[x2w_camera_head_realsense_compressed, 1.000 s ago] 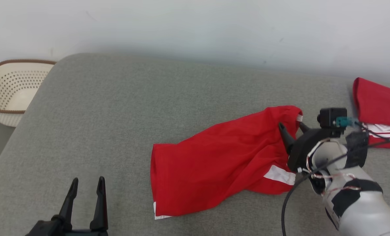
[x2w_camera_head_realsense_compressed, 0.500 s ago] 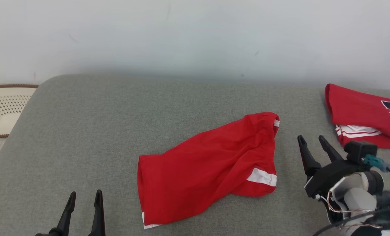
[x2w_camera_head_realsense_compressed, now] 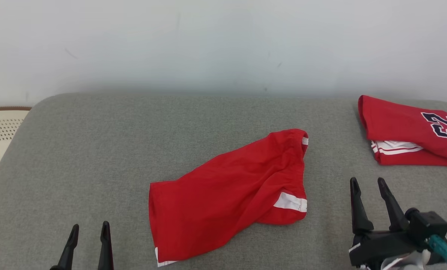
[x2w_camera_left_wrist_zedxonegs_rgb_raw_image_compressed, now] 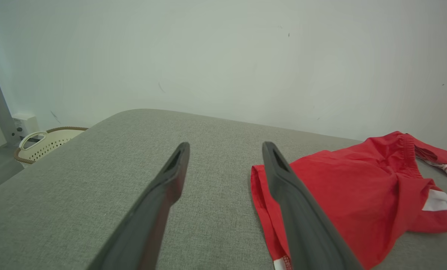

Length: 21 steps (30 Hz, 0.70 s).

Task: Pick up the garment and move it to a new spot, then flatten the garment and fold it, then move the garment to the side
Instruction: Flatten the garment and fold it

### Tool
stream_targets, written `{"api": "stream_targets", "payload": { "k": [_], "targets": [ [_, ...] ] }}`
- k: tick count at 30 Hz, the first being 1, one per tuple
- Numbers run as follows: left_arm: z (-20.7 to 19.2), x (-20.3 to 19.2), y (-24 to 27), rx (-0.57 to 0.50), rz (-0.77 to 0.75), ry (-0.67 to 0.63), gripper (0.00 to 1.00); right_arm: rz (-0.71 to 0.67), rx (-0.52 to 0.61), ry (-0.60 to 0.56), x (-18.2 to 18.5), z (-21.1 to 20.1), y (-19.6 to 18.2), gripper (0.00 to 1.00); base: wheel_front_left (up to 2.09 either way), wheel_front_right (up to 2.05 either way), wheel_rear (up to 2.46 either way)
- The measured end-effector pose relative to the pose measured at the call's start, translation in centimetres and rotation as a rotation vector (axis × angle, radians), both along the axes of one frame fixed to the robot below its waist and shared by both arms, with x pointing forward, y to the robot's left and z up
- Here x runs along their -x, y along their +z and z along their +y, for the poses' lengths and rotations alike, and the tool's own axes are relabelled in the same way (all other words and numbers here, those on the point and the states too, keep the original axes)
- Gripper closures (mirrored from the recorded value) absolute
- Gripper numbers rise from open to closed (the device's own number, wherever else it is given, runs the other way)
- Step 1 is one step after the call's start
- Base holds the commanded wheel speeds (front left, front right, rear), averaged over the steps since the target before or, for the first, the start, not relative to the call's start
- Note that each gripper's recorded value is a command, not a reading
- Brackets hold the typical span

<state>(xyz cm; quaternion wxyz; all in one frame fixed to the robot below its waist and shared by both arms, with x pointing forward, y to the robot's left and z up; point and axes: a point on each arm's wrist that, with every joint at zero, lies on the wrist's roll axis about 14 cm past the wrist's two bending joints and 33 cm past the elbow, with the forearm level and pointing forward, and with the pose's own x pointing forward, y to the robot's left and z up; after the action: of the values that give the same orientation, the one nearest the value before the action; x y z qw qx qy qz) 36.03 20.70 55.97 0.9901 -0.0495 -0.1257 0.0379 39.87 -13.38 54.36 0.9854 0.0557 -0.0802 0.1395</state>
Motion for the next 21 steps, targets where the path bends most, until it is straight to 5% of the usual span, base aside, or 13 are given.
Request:
{"api": "stream_targets", "payload": {
  "k": [21],
  "targets": [
    [0.6,0.1,-0.7,-0.099,0.034,0.053,0.00,-0.011,-0.002,-0.043,4.0,0.8,-0.5,0.00,0.00,0.00,0.00]
  ]
}}
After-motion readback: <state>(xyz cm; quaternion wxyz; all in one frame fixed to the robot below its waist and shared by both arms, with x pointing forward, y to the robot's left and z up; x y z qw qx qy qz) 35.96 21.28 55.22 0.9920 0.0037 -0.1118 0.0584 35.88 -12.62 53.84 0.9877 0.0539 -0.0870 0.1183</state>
